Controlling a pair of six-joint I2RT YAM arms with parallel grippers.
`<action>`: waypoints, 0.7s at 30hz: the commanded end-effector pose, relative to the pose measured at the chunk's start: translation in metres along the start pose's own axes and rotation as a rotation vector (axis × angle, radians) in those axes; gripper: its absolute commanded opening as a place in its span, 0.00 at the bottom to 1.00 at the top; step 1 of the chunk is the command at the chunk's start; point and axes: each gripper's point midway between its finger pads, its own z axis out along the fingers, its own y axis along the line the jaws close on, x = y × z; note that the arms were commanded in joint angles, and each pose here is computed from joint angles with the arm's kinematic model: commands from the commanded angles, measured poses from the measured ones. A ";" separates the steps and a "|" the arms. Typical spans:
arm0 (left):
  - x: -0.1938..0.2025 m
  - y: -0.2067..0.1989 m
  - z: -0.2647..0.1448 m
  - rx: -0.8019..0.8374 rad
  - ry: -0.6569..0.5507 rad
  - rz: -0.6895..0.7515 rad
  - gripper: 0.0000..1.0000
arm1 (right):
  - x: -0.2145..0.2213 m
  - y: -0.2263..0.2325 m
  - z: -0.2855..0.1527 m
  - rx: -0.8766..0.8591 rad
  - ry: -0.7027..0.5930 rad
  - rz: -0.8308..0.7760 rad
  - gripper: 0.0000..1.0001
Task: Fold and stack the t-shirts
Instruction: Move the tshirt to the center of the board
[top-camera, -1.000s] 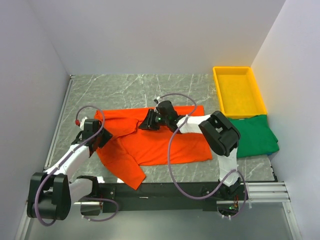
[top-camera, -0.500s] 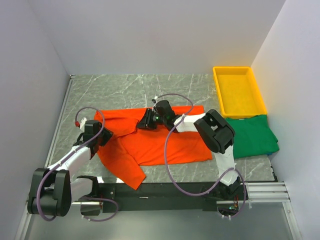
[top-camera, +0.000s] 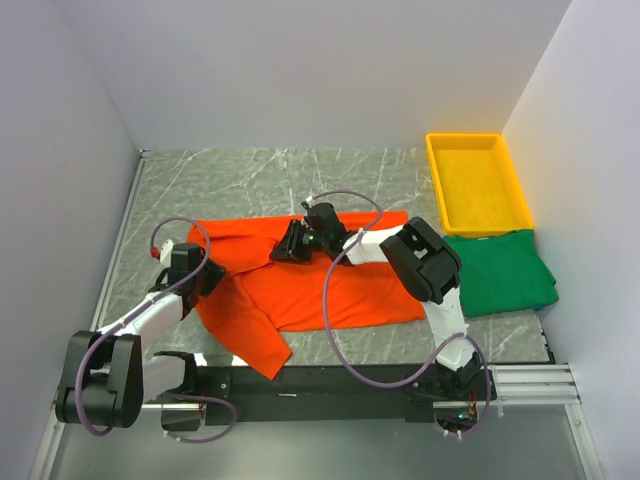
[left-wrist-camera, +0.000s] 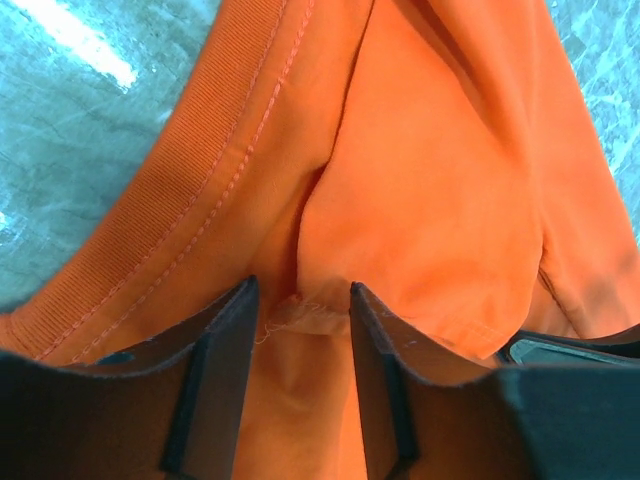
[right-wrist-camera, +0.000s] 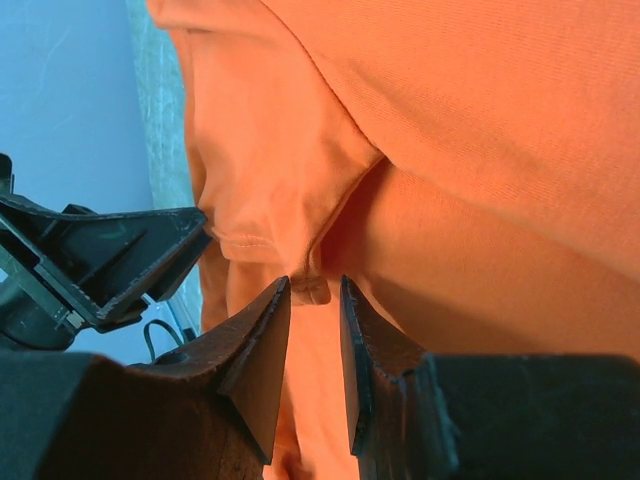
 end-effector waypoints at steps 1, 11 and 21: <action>-0.005 -0.008 0.000 0.027 -0.026 0.003 0.45 | -0.006 0.016 0.006 -0.043 -0.016 -0.014 0.34; -0.005 -0.018 -0.006 0.054 -0.022 0.010 0.29 | -0.007 0.017 0.006 -0.049 -0.016 -0.006 0.33; -0.008 -0.025 -0.013 0.065 -0.030 0.018 0.10 | -0.007 0.018 0.005 -0.049 -0.016 -0.003 0.21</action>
